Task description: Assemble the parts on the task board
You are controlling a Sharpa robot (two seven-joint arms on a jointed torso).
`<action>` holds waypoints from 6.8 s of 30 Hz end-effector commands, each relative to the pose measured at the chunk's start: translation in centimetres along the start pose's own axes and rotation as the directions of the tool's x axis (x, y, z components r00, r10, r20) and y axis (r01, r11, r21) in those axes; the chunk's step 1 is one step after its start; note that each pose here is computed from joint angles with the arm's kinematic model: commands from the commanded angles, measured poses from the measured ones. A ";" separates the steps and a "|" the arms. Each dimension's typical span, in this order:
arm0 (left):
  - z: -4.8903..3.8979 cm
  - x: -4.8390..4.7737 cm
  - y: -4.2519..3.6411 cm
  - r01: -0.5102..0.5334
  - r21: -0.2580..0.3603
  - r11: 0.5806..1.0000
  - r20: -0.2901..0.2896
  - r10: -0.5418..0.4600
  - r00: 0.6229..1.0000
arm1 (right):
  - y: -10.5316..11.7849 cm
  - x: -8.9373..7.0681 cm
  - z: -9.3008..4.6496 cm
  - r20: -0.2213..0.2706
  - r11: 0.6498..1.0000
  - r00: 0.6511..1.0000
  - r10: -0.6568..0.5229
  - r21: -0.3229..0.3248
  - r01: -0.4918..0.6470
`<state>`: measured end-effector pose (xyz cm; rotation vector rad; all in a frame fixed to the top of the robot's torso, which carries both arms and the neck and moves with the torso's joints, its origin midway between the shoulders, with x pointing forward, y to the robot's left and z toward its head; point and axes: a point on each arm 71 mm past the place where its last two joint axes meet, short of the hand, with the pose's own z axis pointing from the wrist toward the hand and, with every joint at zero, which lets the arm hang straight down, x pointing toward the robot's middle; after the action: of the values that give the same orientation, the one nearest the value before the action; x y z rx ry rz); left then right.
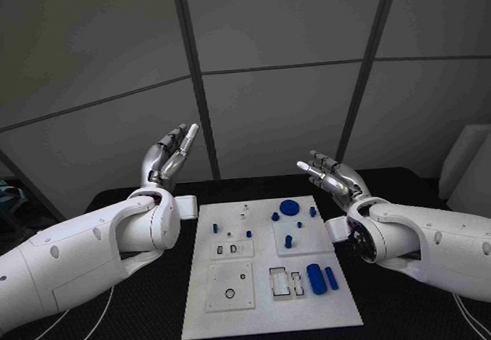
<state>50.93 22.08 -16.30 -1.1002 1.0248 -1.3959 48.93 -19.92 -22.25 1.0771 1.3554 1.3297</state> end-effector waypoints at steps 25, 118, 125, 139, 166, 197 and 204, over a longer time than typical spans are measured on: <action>-1.79 -1.04 -0.44 -0.019 0.023 1.000 -0.230 0.024 0.973 | 4.5 -1.5 3.1 -0.105 0.526 0.523 -0.846 -0.331 0.784; -4.53 0.68 -1.31 0.052 -0.039 0.998 -0.321 -0.062 0.945 | 4.4 4.4 6.7 -0.159 0.037 -0.024 -0.987 -0.366 0.930; -4.51 0.74 -1.28 0.053 -0.040 0.998 -0.322 -0.063 0.944 | 4.3 4.4 6.7 -0.159 0.042 -0.018 -0.987 -0.367 0.929; -4.46 0.74 -1.22 0.052 -0.042 0.998 -0.321 -0.063 0.945 | 4.4 4.4 6.6 -0.143 0.053 -0.001 -0.990 -0.375 0.926; -4.34 0.37 -1.12 0.043 -0.047 0.998 -0.312 -0.055 0.949 | 5.9 5.0 6.4 0.024 0.082 0.097 -0.995 -0.361 0.929; -4.26 0.80 -1.17 0.050 -0.045 0.998 -0.321 -0.062 0.945 | 6.2 8.6 8.3 0.088 0.095 0.139 -0.986 -0.385 0.918; -4.23 0.82 -1.19 0.050 -0.046 0.998 -0.322 -0.062 0.945 | 6.1 8.7 8.5 0.082 0.094 0.134 -0.988 -0.379 0.920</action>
<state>46.52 21.61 -16.18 -0.9601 1.2659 -1.6277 55.47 -9.57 -16.63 -0.3779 1.4329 0.5141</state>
